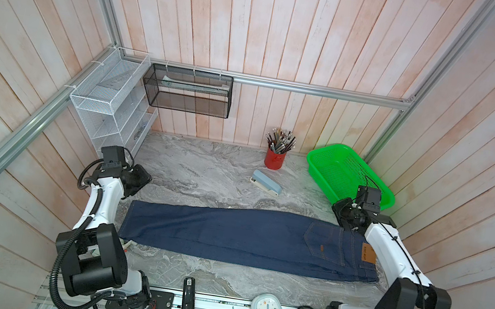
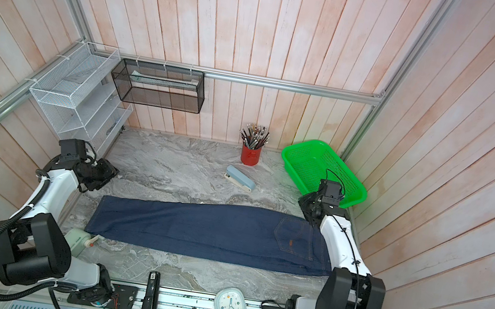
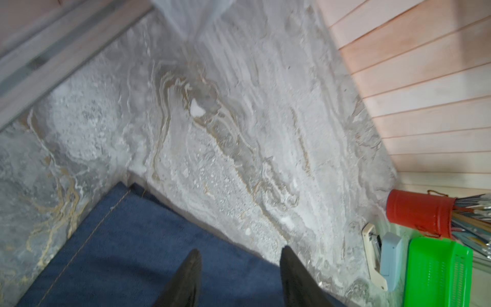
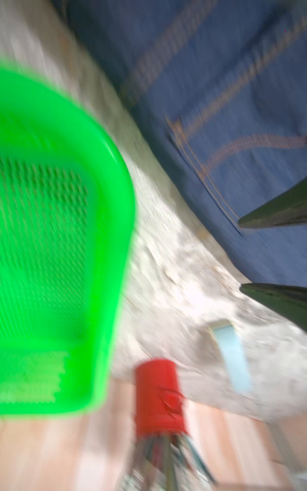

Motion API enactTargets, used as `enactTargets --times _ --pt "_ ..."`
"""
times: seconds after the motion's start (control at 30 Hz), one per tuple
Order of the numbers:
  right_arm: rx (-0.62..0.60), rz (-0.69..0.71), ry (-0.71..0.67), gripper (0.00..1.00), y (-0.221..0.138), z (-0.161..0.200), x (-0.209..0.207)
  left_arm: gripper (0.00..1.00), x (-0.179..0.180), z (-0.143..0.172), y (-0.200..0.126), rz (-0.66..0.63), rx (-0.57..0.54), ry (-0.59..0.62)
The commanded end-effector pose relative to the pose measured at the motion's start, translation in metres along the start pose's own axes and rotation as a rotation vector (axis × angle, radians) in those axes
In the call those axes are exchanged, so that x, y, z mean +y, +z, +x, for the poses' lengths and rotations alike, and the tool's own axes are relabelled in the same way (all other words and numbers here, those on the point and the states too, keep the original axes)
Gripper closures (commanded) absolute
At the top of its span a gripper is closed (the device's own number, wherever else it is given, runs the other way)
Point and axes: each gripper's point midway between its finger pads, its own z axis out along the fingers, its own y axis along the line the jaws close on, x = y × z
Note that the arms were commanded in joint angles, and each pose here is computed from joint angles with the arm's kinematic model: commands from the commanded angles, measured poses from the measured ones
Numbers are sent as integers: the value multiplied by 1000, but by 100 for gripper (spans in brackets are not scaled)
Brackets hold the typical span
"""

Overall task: Fold and stack the trousers
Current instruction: Move the trousers to the center of the table.

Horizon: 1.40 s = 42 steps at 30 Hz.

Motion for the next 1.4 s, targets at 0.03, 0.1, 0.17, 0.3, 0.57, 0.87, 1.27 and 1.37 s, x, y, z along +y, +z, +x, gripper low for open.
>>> enactTargets --times 0.03,0.1,0.17,0.3,0.57,0.87,1.27,1.37 --pt "267 49 -106 65 16 92 -6 49 24 29 19 -59 108 16" --pt "361 53 -142 66 26 130 -7 49 30 35 25 -75 127 15" --pt "411 77 -172 67 36 153 -14 49 34 39 30 -96 133 18" --pt "490 128 -201 70 56 179 -33 52 41 42 38 -160 136 58" --pt "497 227 -216 71 88 186 -65 51 58 38 38 -362 111 172" --pt "365 330 -83 73 92 143 -108 45 70 18 26 -420 42 174" --pt "368 297 -77 72 85 140 -109 45 62 8 61 -317 105 138" --pt "369 283 -91 71 86 139 -105 46 52 5 72 -258 120 156"
